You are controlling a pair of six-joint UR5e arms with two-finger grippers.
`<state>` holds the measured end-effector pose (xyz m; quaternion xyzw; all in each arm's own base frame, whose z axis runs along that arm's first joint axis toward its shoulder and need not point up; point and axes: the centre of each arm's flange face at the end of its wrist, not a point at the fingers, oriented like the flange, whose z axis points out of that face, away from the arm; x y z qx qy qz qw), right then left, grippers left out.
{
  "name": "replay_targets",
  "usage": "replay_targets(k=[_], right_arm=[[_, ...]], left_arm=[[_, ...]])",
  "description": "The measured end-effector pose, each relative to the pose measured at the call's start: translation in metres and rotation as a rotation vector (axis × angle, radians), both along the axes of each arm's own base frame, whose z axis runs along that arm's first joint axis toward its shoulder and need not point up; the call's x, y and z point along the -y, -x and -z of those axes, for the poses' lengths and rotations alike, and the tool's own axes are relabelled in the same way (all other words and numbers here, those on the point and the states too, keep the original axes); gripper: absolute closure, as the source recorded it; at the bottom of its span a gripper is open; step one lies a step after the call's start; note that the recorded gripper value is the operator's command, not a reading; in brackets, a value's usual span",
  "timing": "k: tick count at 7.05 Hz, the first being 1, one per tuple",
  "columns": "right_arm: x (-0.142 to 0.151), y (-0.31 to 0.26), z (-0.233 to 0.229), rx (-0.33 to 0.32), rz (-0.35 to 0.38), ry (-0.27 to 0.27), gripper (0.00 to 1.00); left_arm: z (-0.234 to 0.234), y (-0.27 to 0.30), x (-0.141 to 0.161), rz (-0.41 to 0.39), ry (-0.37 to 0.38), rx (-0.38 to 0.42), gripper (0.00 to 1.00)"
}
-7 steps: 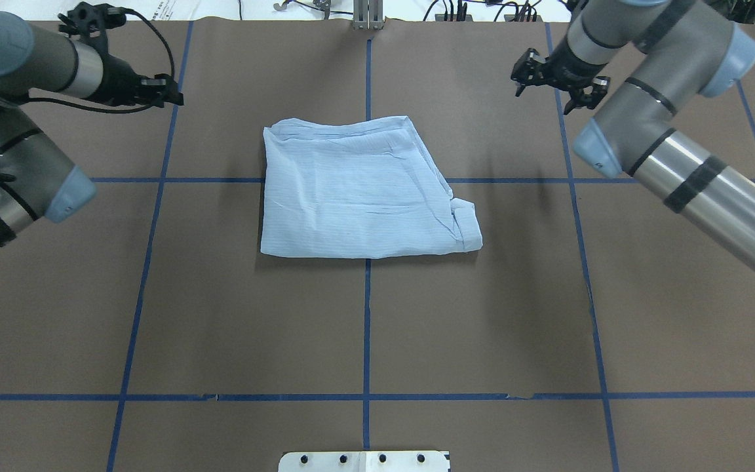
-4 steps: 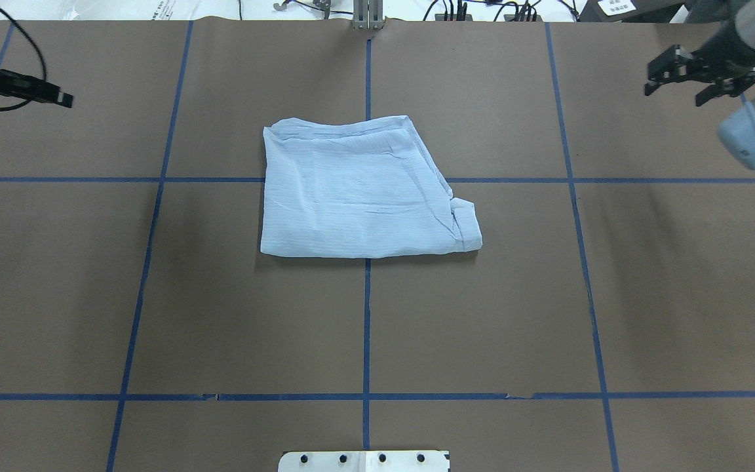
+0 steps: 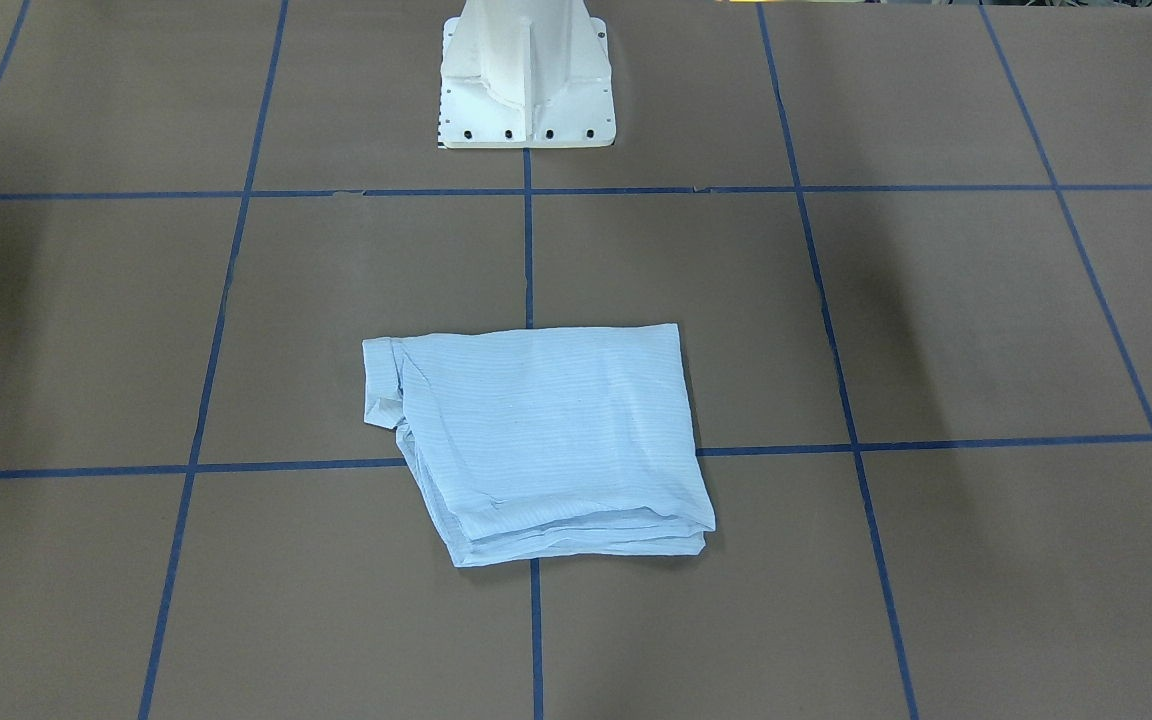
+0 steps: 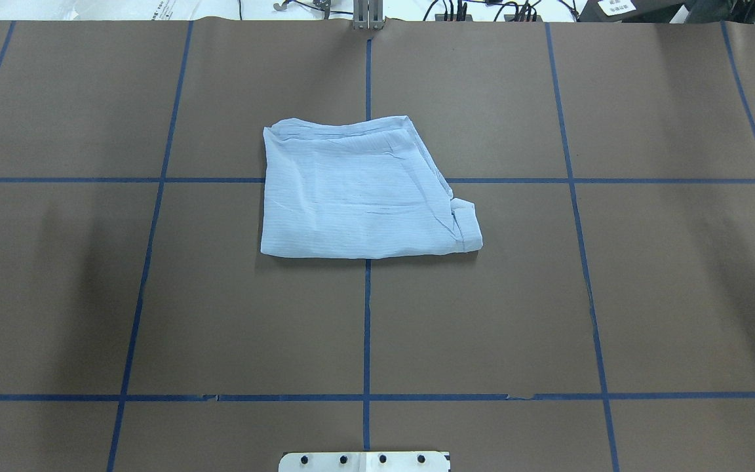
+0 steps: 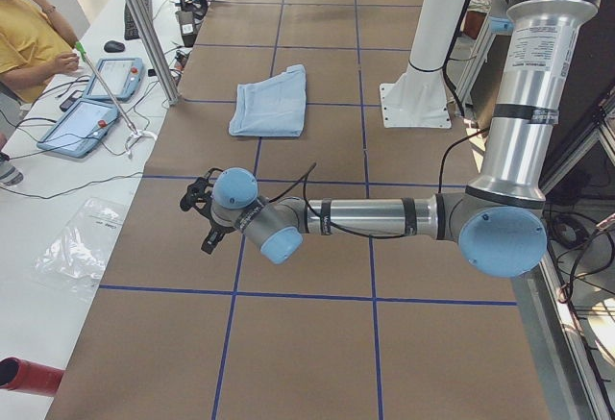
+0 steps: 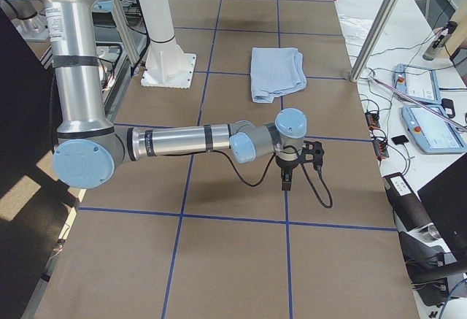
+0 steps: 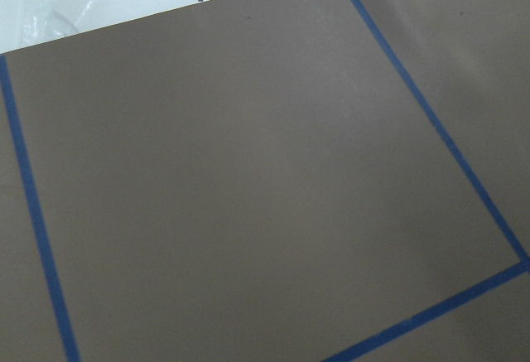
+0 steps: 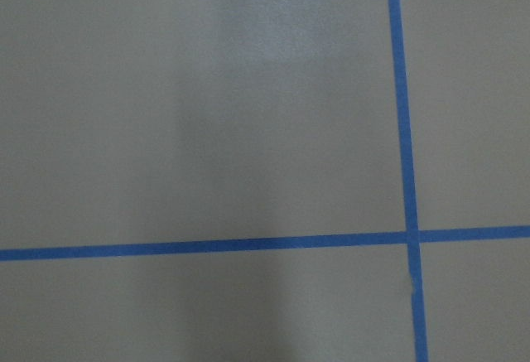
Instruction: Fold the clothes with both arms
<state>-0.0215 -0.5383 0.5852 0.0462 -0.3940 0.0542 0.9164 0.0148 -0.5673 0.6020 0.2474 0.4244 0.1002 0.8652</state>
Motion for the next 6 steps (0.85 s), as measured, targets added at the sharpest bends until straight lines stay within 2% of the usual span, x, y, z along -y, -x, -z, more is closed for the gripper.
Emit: replay_targets(k=[1,3,4,6], right_arm=[[-0.007,-0.006,-0.005,-0.003,-0.001,0.003,0.00],[-0.012,-0.010,-0.012,-0.015,0.019,0.018,0.00],[-0.014,-0.016,-0.014,-0.025,0.045,0.017,0.00],[-0.019,-0.028,-0.014,-0.050,0.102,0.009,0.00]], left_arm=[[-0.004,0.018,-0.002,0.015,0.036,0.010,0.00],[0.018,0.040,-0.008,0.022,0.165,0.030,0.00],[0.024,0.045,-0.028,0.016,0.220,0.040,0.00],[0.022,0.049,-0.070,0.014,0.261,0.051,0.00]])
